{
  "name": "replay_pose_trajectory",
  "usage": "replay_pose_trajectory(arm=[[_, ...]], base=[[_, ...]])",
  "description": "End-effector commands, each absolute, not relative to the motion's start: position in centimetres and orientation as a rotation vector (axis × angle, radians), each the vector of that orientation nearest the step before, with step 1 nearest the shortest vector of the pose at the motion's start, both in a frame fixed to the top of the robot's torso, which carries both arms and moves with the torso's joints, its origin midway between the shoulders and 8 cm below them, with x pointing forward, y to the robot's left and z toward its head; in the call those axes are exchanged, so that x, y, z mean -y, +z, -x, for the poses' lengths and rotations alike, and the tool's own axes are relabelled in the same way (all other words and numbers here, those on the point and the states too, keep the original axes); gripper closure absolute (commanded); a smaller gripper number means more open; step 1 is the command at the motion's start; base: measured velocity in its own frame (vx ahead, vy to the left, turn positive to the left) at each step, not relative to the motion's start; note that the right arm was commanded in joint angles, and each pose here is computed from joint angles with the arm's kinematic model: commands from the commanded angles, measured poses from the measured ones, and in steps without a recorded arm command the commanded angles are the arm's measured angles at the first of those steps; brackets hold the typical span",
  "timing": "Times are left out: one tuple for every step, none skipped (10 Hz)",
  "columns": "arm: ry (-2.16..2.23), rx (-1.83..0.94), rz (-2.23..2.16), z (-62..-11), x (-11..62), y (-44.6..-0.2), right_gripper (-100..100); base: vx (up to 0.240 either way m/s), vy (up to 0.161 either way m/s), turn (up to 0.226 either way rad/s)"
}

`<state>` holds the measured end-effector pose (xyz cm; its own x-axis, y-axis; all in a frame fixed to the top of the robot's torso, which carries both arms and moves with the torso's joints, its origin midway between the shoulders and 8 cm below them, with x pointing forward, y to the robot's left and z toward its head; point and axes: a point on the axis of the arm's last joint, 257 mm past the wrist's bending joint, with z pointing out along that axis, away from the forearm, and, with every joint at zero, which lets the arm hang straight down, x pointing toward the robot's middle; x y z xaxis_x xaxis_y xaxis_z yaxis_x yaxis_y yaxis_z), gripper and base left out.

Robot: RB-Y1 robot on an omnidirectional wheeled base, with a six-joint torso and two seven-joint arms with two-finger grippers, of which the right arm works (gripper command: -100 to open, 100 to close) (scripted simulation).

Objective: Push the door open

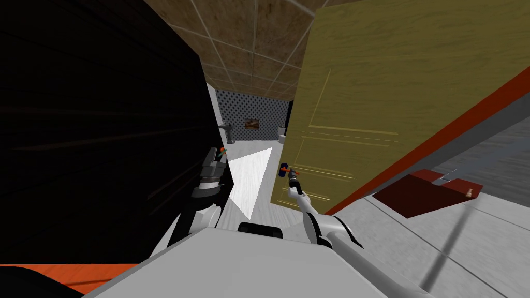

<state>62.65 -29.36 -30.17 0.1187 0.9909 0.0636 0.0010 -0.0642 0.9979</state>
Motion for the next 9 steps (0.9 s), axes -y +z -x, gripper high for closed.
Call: replay_pose_trajectory(arm=[[1.154, -1.072, -1.315, -62.8, 30.5, -29.7, 100], [1.147, -1.062, -1.32, -62.7, 31.1, -29.7, 100], [1.14, -1.054, -1.325, -62.6, 31.7, -29.7, 100], [1.134, -1.046, -1.33, -62.5, 32.1, -29.7, 100], [1.134, -1.046, -1.33, -62.5, 32.1, -29.7, 100], [1.124, -1.032, -1.338, -62.4, 32.9, -29.7, 100], [1.121, -1.028, -1.34, -62.4, 33.2, -29.7, 100], [1.115, -1.033, -1.344, -62.2, 33.4, -30.0, 100], [1.103, -1.019, -1.348, -62.0, 34.4, -30.0, 100]], base=[[0.15, 0.123, -0.06], [0.152, 0.142, -0.087], [0.155, 0.112, -0.072], [0.16, 0.109, -0.061], [0.098, 0.07, -0.044], [0.111, 0.093, -0.048], [0.138, 0.098, -0.061], [0.059, 0.03, -0.042], [0.103, 0.034, -0.047]])
